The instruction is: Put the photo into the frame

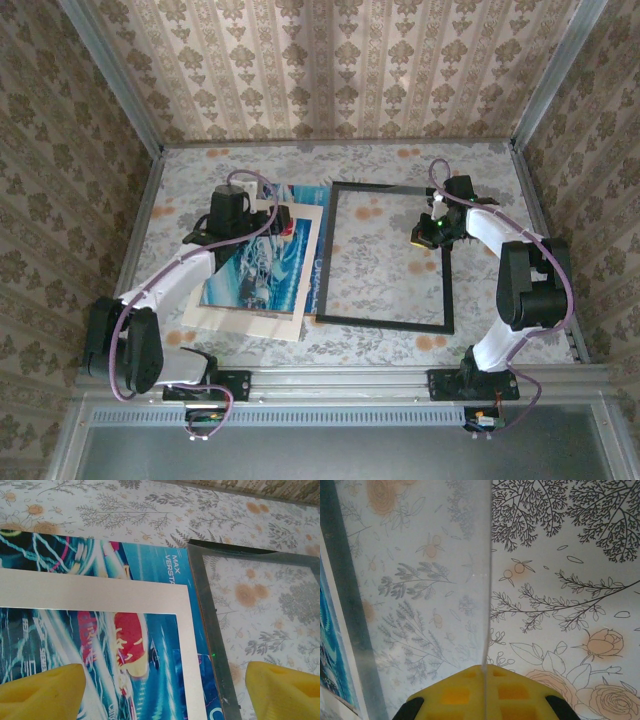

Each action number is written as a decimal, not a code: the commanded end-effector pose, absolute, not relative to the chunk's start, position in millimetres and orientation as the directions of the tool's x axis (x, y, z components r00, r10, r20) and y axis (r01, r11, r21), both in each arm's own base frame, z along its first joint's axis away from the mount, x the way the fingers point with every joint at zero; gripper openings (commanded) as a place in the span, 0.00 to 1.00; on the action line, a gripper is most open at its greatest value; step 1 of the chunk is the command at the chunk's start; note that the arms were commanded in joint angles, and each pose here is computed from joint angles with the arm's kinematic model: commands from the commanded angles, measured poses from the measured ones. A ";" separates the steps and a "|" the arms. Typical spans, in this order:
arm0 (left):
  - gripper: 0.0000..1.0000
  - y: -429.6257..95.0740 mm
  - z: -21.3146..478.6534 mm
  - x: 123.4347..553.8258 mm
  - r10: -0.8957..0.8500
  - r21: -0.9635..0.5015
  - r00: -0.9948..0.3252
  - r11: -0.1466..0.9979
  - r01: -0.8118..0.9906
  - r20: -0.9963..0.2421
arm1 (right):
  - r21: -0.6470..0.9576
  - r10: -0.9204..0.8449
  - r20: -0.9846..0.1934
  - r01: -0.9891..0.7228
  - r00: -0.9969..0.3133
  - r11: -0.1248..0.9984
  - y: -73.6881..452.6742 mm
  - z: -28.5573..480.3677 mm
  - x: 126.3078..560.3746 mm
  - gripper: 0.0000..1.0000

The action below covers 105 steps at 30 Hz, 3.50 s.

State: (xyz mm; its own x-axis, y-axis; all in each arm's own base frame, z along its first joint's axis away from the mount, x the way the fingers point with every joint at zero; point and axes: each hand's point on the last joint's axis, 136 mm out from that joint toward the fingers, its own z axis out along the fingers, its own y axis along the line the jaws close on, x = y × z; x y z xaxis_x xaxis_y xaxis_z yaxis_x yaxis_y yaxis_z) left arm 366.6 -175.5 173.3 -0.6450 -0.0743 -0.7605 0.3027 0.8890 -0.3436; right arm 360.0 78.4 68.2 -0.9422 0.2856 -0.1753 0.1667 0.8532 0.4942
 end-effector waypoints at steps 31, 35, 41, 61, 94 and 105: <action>0.85 -185.8 176.3 368.5 -0.057 -0.358 -0.656 0.872 0.334 -0.752 | 0.374 0.261 -0.192 0.175 -0.946 0.911 54.6 63.1 361.1 0.00; 0.86 -186.4 175.1 367.6 -0.054 -0.359 -0.659 0.870 0.338 -0.751 | 0.371 0.263 -0.190 0.179 -0.946 0.911 53.5 62.2 360.3 0.00; 0.89 -188.5 175.8 366.4 -0.044 -0.360 -0.659 0.864 0.353 -0.751 | 0.365 0.266 -0.192 0.183 -0.945 0.913 51.3 62.9 360.0 0.00; 0.91 -188.2 176.1 364.6 -0.038 -0.358 -0.662 0.864 0.355 -0.748 | 0.337 0.264 -0.195 0.189 -0.945 0.923 44.5 62.6 359.1 0.00; 0.92 -187.8 174.3 363.9 -0.032 -0.354 -0.665 0.865 0.356 -0.746 | 0.318 0.267 -0.201 0.195 -0.943 0.928 39.0 63.1 359.2 0.00; 0.92 -188.2 174.1 363.6 -0.032 -0.356 -0.666 0.864 0.357 -0.746 | 0.317 0.269 -0.197 0.198 -0.943 0.927 38.5 62.2 357.7 0.00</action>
State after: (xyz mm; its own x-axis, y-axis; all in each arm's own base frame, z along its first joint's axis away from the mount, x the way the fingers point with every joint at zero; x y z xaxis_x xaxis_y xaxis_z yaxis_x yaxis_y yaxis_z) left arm 361.8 -182.2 164.8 -0.6778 -0.0519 -0.7334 0.3249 0.8737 -0.3621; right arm 354.9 46.1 55.4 -0.9449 0.2735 -0.1800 0.2004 0.9179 0.3426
